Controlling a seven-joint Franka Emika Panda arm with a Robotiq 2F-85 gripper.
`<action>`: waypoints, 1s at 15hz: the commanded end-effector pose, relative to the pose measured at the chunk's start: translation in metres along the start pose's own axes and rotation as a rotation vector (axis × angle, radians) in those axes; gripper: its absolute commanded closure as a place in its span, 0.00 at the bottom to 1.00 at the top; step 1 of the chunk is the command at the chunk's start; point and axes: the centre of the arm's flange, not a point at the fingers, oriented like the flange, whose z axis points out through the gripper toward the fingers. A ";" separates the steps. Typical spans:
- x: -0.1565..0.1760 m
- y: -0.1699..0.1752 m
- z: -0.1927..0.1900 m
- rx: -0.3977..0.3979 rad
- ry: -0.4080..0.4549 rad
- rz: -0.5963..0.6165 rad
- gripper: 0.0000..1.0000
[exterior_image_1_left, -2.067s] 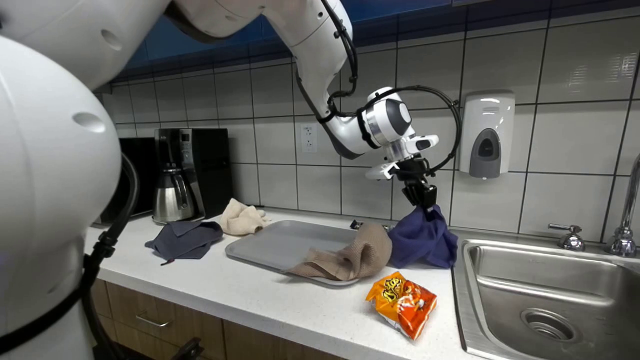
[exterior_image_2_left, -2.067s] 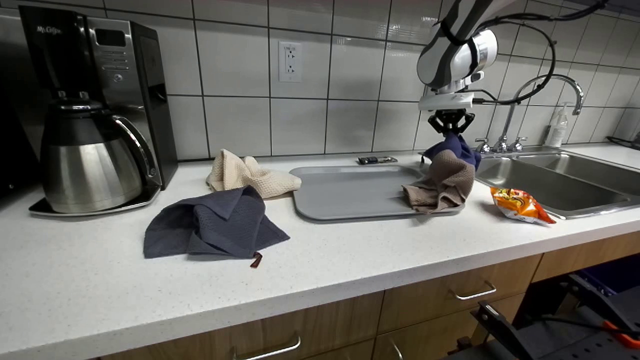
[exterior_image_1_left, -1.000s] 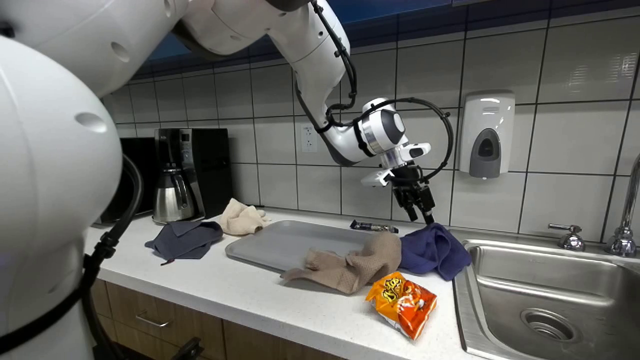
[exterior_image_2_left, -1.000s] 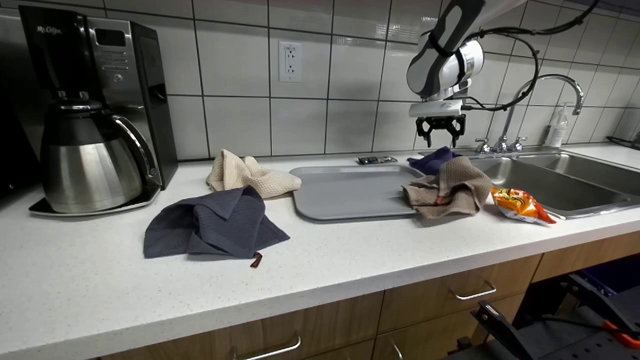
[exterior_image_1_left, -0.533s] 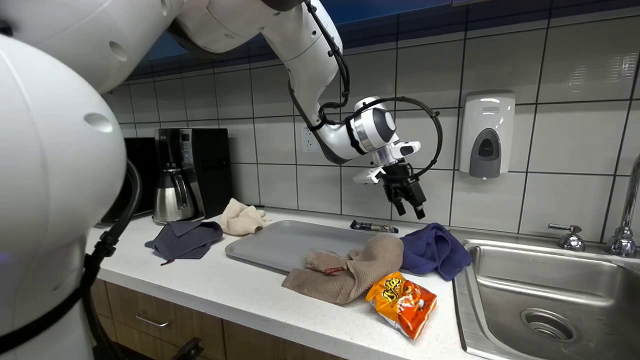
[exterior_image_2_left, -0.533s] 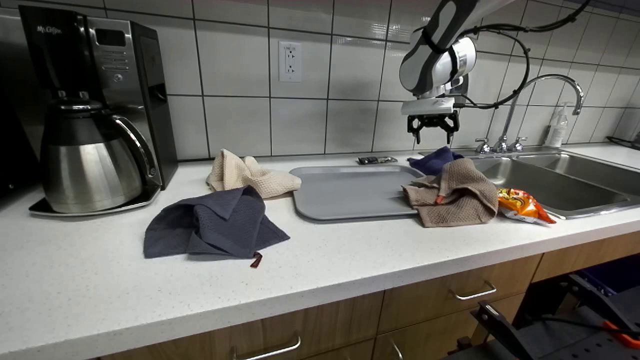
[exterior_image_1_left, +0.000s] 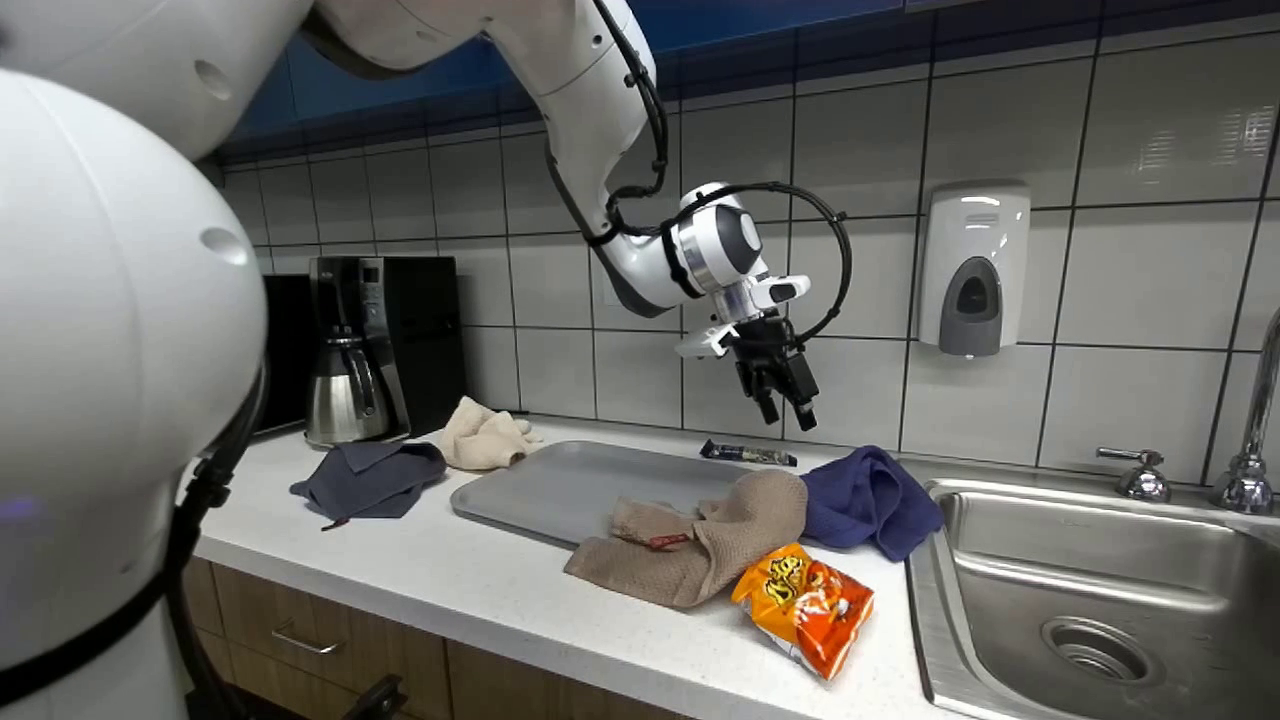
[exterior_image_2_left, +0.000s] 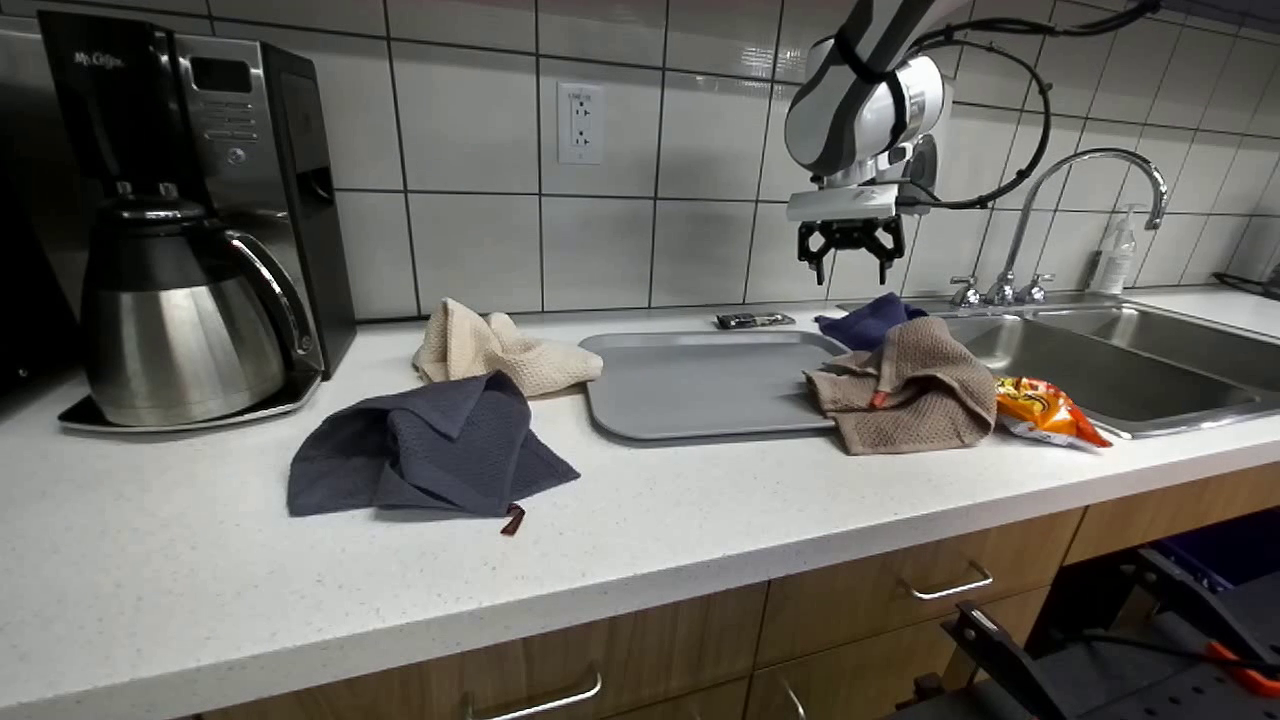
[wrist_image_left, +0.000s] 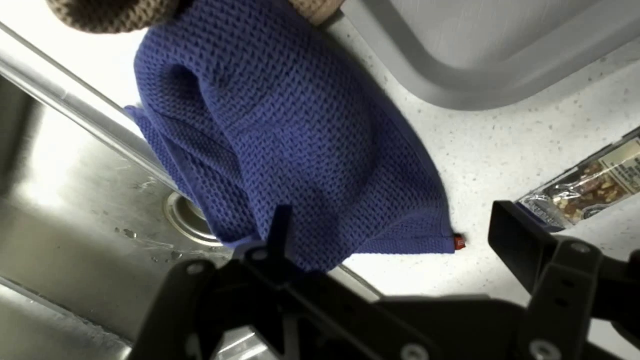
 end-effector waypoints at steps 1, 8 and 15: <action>-0.030 0.017 -0.019 0.010 -0.034 -0.007 0.00; -0.058 0.049 -0.031 0.016 -0.082 0.003 0.00; -0.088 0.085 -0.036 -0.012 -0.132 0.003 0.00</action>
